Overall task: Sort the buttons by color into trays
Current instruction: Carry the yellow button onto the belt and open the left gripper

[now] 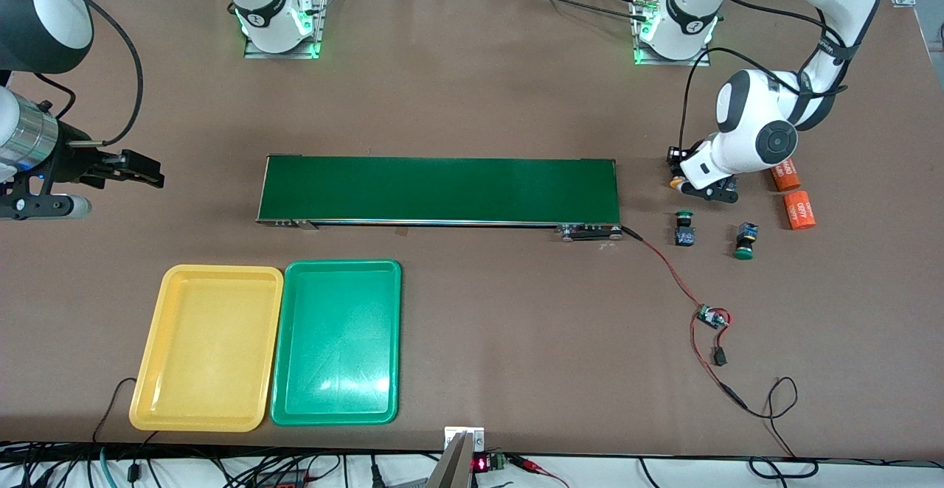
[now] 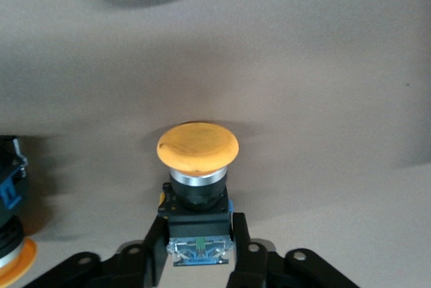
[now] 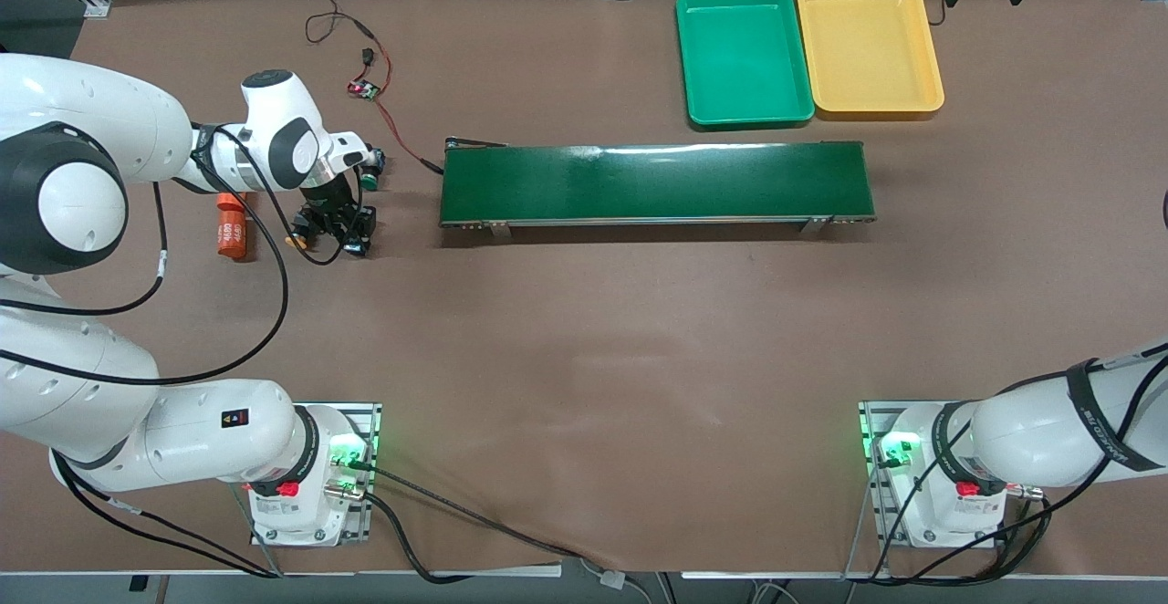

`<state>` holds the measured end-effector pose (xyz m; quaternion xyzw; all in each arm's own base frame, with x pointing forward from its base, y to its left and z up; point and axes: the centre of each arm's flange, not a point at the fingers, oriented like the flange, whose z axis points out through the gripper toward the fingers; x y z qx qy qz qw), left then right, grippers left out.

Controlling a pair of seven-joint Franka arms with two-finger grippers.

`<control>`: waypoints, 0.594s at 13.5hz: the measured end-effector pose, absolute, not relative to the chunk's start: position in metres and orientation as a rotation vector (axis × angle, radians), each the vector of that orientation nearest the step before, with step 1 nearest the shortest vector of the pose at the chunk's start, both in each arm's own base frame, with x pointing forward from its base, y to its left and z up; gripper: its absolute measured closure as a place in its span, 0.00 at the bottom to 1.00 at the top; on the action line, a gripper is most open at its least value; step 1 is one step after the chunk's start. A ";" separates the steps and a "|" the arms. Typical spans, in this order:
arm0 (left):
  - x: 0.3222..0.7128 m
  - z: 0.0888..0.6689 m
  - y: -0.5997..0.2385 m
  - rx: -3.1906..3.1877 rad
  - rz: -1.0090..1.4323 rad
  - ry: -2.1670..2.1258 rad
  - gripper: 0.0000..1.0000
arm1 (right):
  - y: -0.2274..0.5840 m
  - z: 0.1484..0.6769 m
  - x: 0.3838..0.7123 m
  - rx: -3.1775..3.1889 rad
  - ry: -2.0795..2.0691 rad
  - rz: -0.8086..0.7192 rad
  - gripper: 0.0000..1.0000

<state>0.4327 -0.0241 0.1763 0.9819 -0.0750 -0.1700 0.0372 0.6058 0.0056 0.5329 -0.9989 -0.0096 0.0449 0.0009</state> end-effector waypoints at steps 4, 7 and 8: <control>0.449 0.204 -0.023 3.033 -0.411 -0.290 0.59 | 0.008 0.533 0.606 -3.136 -0.037 0.140 0.00; 0.479 0.256 -0.026 3.053 -0.331 -0.311 0.59 | 0.010 0.534 0.606 -3.137 -0.041 0.139 0.00; 0.491 0.277 -0.029 3.057 -0.313 -0.321 0.59 | 0.010 0.534 0.606 -3.137 -0.041 0.139 0.00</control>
